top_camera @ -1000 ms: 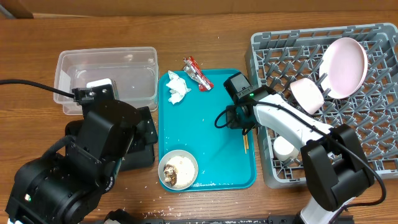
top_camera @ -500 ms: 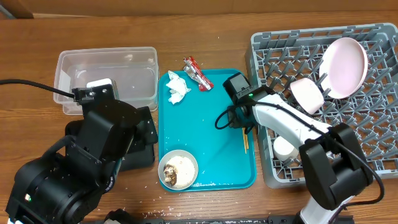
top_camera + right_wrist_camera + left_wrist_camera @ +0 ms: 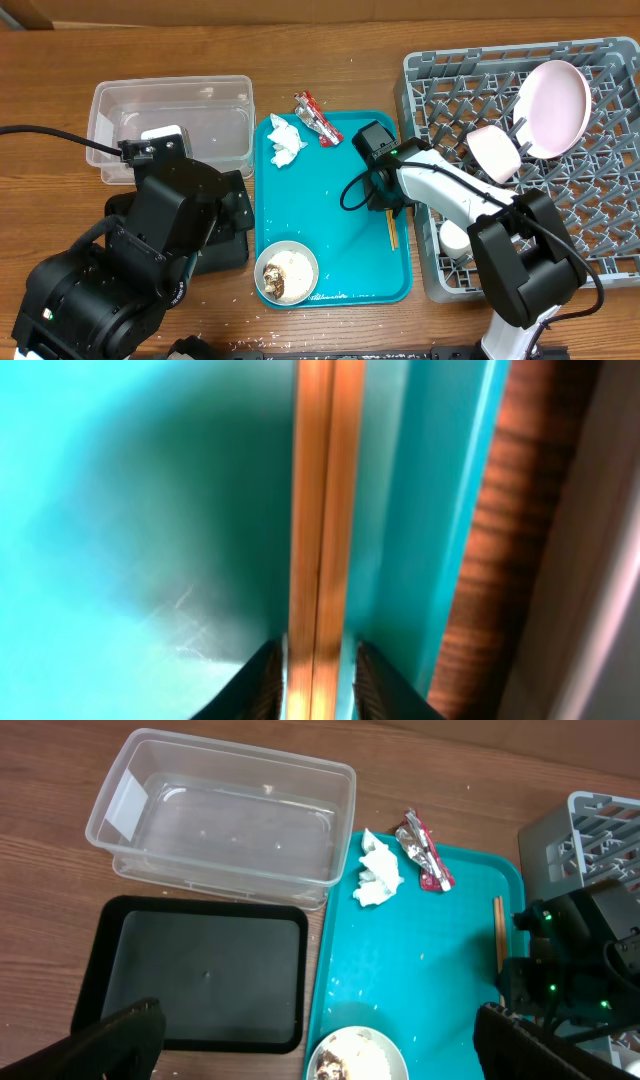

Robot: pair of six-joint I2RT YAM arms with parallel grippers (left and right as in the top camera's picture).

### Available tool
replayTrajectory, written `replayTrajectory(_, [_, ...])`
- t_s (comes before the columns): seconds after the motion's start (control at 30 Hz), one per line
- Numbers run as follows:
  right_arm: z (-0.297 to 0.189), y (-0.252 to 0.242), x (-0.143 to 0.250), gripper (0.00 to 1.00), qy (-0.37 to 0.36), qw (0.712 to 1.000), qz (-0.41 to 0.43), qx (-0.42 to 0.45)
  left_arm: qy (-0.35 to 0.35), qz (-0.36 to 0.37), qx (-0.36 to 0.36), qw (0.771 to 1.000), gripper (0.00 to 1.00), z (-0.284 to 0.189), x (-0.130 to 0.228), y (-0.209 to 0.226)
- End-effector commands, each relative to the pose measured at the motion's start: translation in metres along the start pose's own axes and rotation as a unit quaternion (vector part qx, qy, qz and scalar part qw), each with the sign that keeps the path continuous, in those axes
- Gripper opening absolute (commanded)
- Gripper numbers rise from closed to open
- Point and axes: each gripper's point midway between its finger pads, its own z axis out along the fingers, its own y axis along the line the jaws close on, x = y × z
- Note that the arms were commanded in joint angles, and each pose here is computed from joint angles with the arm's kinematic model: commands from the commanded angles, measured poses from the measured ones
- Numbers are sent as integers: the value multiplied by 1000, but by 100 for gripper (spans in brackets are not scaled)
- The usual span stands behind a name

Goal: Sort waste into correct bins and load items into the dishwasher

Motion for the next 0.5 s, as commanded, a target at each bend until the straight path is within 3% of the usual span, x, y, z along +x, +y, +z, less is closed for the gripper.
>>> replayTrajectory(0.0, [2, 12, 13, 34, 14, 999, -39, 0, -7, -4, -6, 1000, 100, 0, -2, 1])
replayTrajectory(0.2, [-31, 34, 6, 37, -41, 997, -65, -14, -7, -4, -6, 1000, 100, 0, -2, 1])
replayTrajectory(0.47, [-26, 27, 4, 33, -43, 997, -61, 0, -7, -4, -6, 1000, 100, 0, -2, 1])
